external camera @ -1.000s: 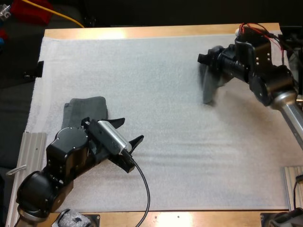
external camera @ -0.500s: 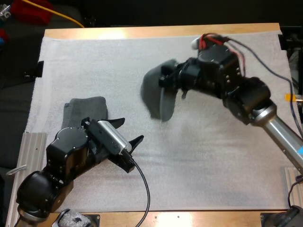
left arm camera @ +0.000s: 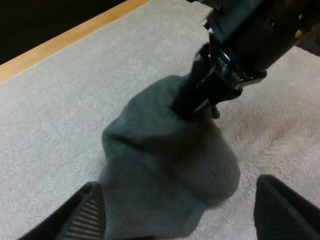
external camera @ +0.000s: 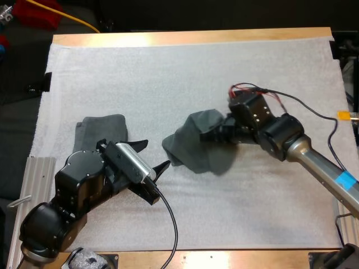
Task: Pick towel from pile, fold and stack
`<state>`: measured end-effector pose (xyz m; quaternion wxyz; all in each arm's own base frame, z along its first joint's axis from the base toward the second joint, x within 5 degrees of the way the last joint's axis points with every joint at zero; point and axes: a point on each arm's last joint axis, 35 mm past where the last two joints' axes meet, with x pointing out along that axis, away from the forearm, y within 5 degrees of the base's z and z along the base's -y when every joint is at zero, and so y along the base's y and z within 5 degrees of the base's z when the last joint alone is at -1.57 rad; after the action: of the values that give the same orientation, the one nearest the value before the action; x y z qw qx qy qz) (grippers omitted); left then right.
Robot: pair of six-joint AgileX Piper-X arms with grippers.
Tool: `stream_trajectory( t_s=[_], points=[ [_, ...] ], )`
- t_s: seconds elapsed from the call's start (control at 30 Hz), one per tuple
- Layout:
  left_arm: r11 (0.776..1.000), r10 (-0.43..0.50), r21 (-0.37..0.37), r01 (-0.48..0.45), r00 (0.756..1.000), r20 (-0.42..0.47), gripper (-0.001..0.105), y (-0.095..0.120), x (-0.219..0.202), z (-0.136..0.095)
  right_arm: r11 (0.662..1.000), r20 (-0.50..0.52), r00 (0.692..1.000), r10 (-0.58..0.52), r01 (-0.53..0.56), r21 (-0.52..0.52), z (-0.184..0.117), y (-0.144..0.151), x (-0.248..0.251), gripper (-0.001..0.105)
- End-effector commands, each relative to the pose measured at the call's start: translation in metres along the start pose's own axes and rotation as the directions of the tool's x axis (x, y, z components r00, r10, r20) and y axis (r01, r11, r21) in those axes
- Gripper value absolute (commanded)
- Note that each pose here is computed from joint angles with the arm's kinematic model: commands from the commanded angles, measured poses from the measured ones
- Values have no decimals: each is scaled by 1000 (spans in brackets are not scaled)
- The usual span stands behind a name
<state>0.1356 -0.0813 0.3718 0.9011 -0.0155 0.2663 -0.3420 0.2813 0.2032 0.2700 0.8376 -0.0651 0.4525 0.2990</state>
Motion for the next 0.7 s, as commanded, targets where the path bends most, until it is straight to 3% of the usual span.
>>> stream_trajectory(
  t_s=[0.0, 0.2, 0.43, 0.53, 0.63, 0.67],
  points=[
    [1000, -5, 2, 5, 1000, 25, 61, -2, -2, 4, 999, 13, 999, -38, 38, 11, 0, -11, -2, 0],
    [1000, -5, 2, 5, 1000, 25, 61, -2, -2, 4, 983, -32, 990, -134, 137, 125, -12, -61, 7, 0],
    [1000, -5, 2, 5, 1000, 25, 61, -2, -2, 4, 971, -71, 985, -157, 168, 172, -17, -84, 33, 2],
    [1000, -5, 2, 5, 1000, 25, 61, -2, -2, 4, 954, -68, 978, -199, 209, 216, -17, -88, 41, 10],
    [1000, -5, 2, 5, 1000, 25, 61, -2, -2, 4, 939, -64, 966, -250, 258, 226, -17, -91, 42, 26],
    [1000, -5, 2, 5, 1000, 25, 61, -2, -2, 4, 938, -65, 963, -261, 269, 221, -17, -91, 42, 37]
  ],
)
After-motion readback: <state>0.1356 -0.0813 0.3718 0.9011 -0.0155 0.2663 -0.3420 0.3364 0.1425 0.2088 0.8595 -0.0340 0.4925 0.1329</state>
